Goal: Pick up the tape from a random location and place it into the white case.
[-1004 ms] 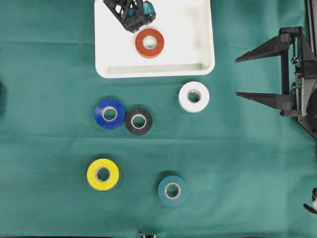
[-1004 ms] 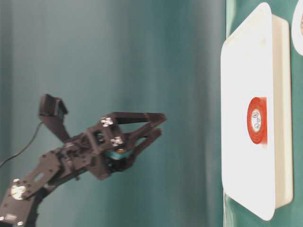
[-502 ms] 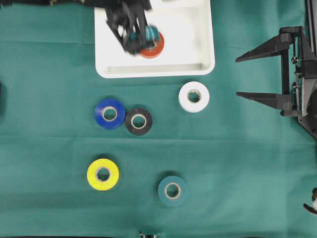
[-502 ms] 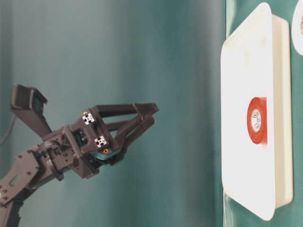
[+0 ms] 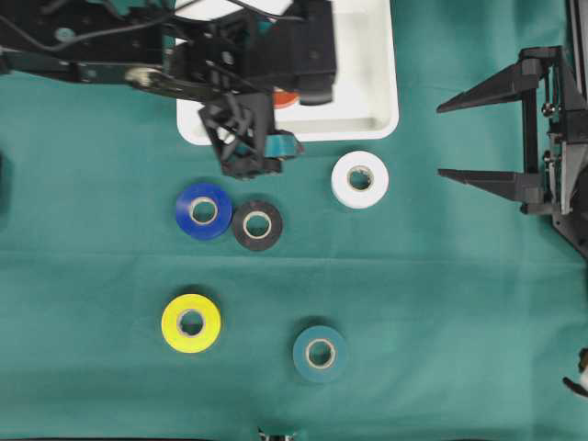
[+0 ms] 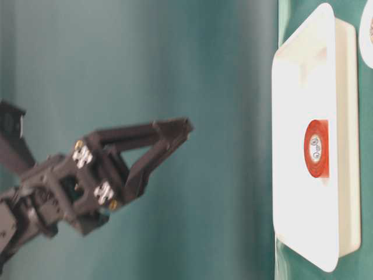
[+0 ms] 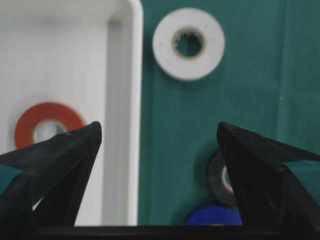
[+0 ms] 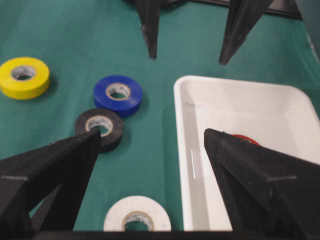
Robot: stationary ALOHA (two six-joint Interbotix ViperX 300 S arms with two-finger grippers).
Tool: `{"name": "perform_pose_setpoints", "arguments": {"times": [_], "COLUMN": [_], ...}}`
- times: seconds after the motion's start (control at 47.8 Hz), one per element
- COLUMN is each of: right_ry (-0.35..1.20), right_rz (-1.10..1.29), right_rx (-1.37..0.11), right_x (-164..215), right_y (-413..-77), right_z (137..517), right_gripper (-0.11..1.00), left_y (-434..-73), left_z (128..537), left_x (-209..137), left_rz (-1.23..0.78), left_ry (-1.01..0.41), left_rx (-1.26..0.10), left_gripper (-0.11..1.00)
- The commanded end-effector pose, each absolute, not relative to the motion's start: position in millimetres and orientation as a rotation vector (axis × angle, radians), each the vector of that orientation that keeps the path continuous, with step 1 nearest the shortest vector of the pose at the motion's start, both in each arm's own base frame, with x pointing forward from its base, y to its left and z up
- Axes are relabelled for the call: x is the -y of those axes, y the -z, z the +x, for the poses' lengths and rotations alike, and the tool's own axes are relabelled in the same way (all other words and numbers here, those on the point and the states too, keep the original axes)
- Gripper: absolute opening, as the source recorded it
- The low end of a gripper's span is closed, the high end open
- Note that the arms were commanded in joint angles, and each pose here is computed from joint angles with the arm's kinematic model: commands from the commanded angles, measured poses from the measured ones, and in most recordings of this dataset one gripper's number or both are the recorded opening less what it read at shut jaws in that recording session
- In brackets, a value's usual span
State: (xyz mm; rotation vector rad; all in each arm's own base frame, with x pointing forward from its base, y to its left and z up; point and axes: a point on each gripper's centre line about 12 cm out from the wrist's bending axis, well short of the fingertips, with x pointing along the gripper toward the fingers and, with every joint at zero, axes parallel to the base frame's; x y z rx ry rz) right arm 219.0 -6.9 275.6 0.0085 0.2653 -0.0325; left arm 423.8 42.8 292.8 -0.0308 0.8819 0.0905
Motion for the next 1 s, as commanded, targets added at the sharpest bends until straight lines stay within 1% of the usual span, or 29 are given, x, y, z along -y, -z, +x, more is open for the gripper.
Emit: {"name": "perform_pose_setpoints", "arguments": {"times": [0.0,0.293,0.607,0.753,0.983], "right_ry": [0.034,0.034,0.034,0.033,0.034], "right_rz": [0.008,0.008,0.008,0.008,0.007], "right_rx": [-0.238,-0.238,-0.233,-0.233,-0.236], "right_x": [7,7,7,7,7], "right_y": [-287,-288,-289,-289,-289], "right_z": [222,221,220,220,220], "right_gripper": [0.92,0.92,0.92,0.92,0.92], "left_y": [-318,-326,-328,-328,-316], "left_z": [410,361,291,263,238], "left_x": [-43,-38,-31,-28,-25], "left_rz": [-0.026,-0.018,-0.016,-0.017,-0.019], "left_ry": [-0.095,-0.098,-0.101,-0.103,-0.103], "left_rx": [-0.801,-0.641,-0.5,-0.46,-0.443], "left_gripper": [1.0,1.0,1.0,1.0,1.0]}}
